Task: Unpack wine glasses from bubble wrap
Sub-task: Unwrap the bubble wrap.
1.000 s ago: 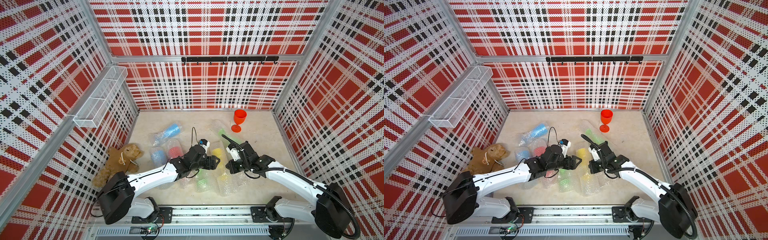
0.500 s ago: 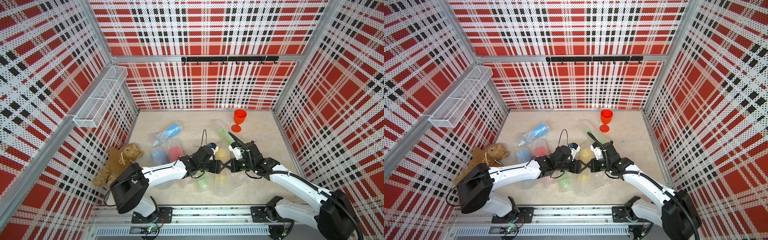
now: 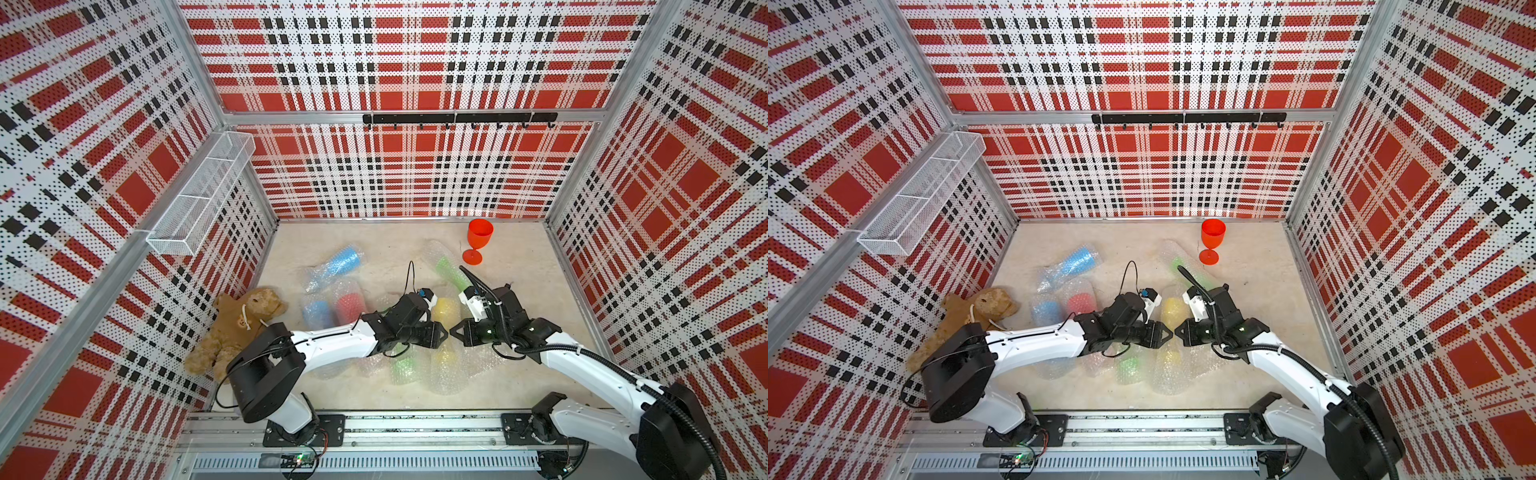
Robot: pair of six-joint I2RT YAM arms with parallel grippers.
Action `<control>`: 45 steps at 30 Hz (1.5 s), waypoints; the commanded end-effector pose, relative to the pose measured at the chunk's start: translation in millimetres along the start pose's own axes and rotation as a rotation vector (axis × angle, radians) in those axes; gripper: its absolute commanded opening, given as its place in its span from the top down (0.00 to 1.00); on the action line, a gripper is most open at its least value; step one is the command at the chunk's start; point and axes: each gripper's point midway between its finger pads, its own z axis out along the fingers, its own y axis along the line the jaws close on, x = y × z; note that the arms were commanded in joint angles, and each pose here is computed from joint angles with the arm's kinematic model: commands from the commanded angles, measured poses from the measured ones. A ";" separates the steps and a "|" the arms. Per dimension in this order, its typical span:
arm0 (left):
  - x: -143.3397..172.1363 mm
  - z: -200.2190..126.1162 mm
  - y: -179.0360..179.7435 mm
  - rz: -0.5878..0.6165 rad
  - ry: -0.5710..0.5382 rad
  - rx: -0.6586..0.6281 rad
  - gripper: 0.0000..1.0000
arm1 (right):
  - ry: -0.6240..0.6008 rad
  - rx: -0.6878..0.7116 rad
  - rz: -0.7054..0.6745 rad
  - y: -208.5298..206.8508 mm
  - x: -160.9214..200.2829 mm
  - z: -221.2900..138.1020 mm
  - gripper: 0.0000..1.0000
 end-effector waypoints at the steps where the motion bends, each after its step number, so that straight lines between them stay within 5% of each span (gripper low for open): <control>1: -3.5 7.0 -0.1 0.007 -0.003 0.015 0.49 | -0.033 -0.008 -0.027 1.5 -5.9 -3.4 1.00; 4: -6.0 11.9 2.8 0.003 0.004 0.012 0.54 | -0.033 0.002 -0.029 -0.7 -5.4 -2.8 1.00; 13: -15.8 9.3 -1.8 -0.008 -0.009 0.056 0.98 | -0.012 0.117 -0.031 -18.4 -2.8 -7.0 1.00; 14: -17.8 7.2 -4.2 -0.014 -0.017 0.070 1.00 | -0.006 0.114 -0.030 -18.3 -2.0 -6.5 0.91; 21: -26.3 -0.7 -20.9 -0.032 -0.047 0.132 1.00 | 0.012 0.096 -0.046 -13.0 -3.3 -5.7 0.42; 28: -31.1 -5.0 -33.2 -0.022 -0.060 0.149 1.00 | 0.032 0.103 -0.063 -12.8 -2.6 0.4 0.24; 35: -29.6 -1.0 -29.3 -0.014 -0.056 0.105 1.00 | 0.020 0.098 -0.085 -6.3 -8.8 -1.6 0.16; 38: -32.2 -3.9 -29.6 -0.020 -0.073 0.096 1.00 | 0.030 0.147 -0.103 -11.9 -8.8 0.0 0.21; 45: -33.3 -11.9 -23.7 -0.029 -0.107 0.074 1.00 | -0.002 0.334 -0.108 -41.3 -16.7 -2.5 0.85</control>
